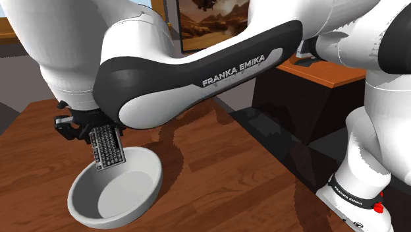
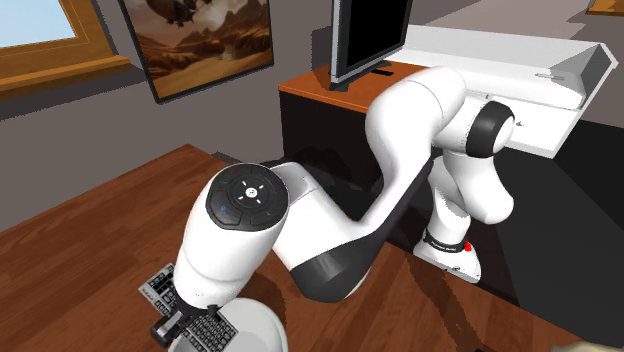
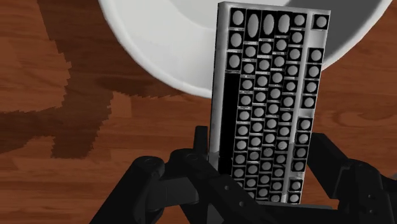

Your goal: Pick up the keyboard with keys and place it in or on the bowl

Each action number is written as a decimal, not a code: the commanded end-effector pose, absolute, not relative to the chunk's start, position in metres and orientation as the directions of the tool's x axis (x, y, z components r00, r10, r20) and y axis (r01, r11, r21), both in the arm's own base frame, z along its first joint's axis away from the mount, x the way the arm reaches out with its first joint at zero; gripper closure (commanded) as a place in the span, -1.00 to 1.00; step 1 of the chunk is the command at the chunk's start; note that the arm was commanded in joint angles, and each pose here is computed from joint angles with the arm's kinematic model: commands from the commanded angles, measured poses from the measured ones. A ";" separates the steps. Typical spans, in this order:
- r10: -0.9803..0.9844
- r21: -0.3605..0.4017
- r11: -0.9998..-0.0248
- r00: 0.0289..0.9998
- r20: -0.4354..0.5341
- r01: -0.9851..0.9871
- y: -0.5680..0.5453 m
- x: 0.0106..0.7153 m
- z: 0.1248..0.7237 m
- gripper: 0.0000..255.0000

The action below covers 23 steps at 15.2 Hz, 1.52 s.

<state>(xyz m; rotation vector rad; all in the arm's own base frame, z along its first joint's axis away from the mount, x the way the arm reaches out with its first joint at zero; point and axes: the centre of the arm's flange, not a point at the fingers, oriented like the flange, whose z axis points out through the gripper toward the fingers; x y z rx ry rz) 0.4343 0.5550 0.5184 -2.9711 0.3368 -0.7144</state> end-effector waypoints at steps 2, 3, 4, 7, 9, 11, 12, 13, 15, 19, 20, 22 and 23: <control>-0.227 -0.116 -0.974 0.868 0.441 -0.196 0.555 0.434 0.533 1.00; -0.227 -0.116 -0.974 0.868 0.441 -0.196 0.555 0.434 0.539 1.00; -0.227 -0.116 -0.974 0.868 0.441 -0.196 0.555 0.434 0.544 1.00; -0.227 -0.116 -0.974 0.868 0.441 -0.196 0.562 0.409 0.548 1.00; -0.227 -0.116 -0.974 0.868 0.441 -0.196 0.570 0.376 0.550 1.00; -0.227 -0.116 -0.974 0.868 0.441 -0.196 0.570 0.376 0.540 1.00; -0.227 -0.116 -0.974 0.868 0.441 -0.196 0.570 0.376 0.535 1.00; -0.227 -0.116 -0.974 0.868 0.441 -0.196 0.570 0.376 0.529 1.00; -0.227 -0.116 -0.974 0.868 0.441 -0.196 0.570 0.376 0.519 1.00; -0.227 -0.116 -0.974 0.868 0.441 -0.196 0.570 0.376 0.498 1.00; -0.227 -0.116 -0.974 0.868 0.441 -0.196 0.570 0.376 0.492 1.00; -0.227 -0.116 -0.974 0.868 0.441 -0.196 0.570 0.376 0.482 1.00; -0.227 -0.116 -0.974 0.868 0.441 -0.196 0.570 0.376 0.477 1.00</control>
